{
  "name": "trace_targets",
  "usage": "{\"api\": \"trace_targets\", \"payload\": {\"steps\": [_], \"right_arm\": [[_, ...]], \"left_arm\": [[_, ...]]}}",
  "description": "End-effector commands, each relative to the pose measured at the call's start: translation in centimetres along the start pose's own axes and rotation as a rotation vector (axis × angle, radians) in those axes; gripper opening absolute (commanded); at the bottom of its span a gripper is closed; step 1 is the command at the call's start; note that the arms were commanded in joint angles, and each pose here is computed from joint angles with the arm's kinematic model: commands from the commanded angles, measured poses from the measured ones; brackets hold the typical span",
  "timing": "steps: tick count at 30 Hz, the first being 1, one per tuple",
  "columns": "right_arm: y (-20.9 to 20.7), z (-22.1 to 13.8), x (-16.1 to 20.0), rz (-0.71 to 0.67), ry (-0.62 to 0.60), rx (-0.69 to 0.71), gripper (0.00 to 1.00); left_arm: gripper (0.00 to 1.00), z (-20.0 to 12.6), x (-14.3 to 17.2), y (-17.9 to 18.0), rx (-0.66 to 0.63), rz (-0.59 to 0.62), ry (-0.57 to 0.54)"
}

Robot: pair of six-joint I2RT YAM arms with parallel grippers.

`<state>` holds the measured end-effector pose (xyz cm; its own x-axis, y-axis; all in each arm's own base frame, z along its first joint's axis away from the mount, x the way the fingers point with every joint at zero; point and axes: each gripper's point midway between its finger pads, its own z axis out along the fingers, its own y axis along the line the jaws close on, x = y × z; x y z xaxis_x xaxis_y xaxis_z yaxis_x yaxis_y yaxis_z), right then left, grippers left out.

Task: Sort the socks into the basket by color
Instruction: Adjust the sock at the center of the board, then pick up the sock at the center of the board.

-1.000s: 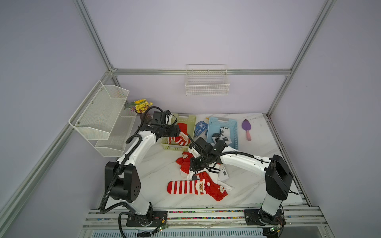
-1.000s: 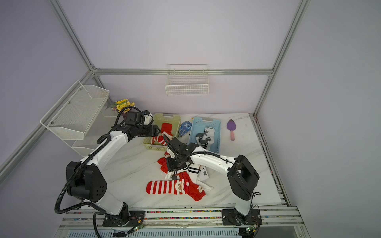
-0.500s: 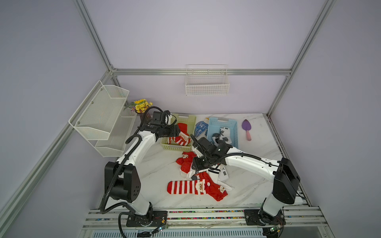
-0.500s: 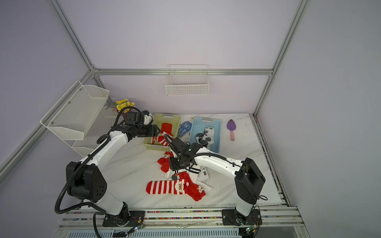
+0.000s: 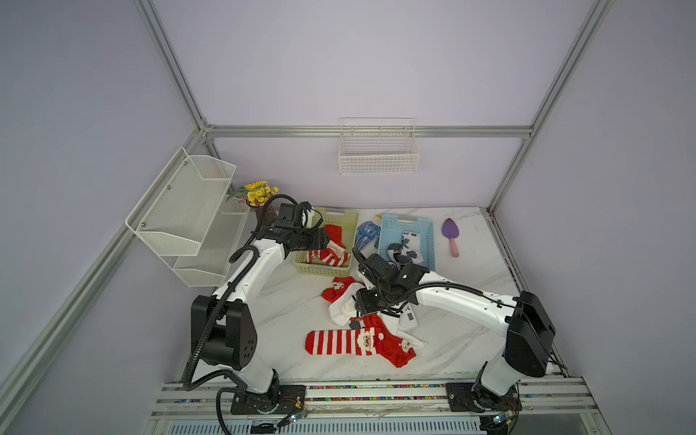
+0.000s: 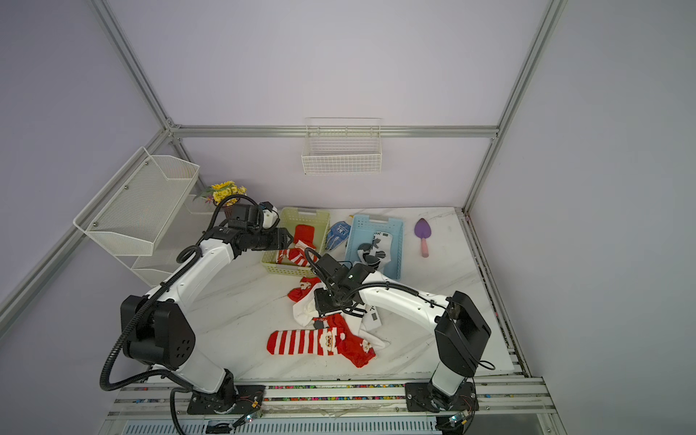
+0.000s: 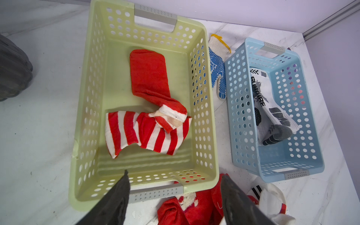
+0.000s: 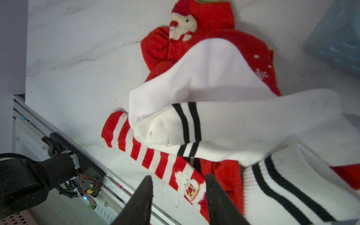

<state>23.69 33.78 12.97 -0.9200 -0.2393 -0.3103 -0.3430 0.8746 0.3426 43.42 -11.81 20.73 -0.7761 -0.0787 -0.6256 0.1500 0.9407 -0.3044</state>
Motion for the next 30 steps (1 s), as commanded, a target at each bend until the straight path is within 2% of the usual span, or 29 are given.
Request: {"api": "trace_targets", "payload": {"steps": [1,11,17,23,30], "right_arm": [[0.0,0.8,-0.7,-0.016,-0.005,0.037,0.49],[-1.2,3.0,-1.3,-0.038,0.008,0.132,0.54],[-2.4,4.5,-1.0,-0.036,0.030,0.193,0.53],[-2.7,5.7,-1.0,-0.035,0.034,0.206,0.36],[-2.0,3.7,-1.9,-0.034,-0.031,0.173,0.20]], "left_arm": [[0.73,-0.5,0.1,-0.2,0.017,0.006,-0.017],[0.73,-0.5,0.1,-0.2,0.021,0.006,-0.015],[0.73,-0.3,0.2,-0.2,0.022,0.006,-0.011],[0.73,-0.3,0.3,-0.2,0.023,0.004,-0.009],[0.73,-0.3,0.3,-0.2,0.026,0.004,-0.007]]}}
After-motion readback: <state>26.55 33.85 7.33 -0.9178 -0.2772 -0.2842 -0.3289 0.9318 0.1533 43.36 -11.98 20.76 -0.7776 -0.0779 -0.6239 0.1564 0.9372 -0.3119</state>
